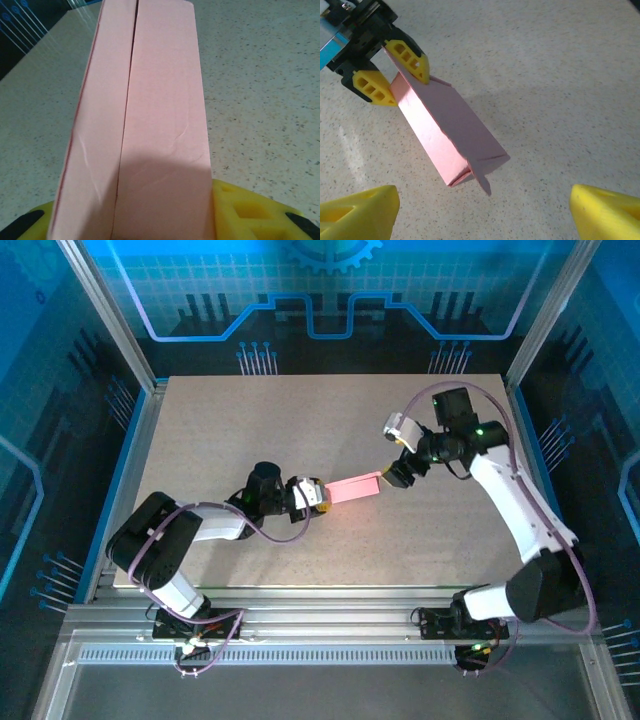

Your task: Fold the paper box

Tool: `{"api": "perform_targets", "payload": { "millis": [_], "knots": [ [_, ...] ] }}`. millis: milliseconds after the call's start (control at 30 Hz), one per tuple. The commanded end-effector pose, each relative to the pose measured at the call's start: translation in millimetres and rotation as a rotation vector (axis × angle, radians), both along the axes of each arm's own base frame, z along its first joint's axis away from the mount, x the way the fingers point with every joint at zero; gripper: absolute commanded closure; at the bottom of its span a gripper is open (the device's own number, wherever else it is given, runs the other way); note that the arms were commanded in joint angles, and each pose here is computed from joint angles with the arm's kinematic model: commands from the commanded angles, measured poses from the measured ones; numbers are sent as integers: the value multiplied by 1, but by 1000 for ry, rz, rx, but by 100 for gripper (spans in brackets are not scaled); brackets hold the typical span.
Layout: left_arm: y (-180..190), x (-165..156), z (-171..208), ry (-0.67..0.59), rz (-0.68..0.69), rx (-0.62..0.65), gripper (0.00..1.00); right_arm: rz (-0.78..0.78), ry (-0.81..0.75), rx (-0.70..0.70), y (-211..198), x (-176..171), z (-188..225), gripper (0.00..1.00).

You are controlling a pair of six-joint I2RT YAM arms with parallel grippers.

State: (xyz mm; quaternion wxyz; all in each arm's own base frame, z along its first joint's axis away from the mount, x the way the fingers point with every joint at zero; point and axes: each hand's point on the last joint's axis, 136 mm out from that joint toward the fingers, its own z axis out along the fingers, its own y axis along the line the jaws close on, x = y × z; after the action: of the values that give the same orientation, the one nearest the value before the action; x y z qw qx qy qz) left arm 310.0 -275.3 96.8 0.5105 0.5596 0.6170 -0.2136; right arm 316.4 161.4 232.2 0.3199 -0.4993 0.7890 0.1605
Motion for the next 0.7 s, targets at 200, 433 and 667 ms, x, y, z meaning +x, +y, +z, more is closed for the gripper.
{"api": "perform_targets", "payload": {
  "millis": [200,433,667],
  "knots": [
    [-7,-14,11,107,-113,-2,76,167,177,-14,19,-7,-30,27],
    [-6,-14,13,130,-123,-6,76,168,247,-66,15,-2,-48,44],
    [-6,-15,10,159,-137,0,76,169,320,-110,12,-3,-64,50]
  ]
}}
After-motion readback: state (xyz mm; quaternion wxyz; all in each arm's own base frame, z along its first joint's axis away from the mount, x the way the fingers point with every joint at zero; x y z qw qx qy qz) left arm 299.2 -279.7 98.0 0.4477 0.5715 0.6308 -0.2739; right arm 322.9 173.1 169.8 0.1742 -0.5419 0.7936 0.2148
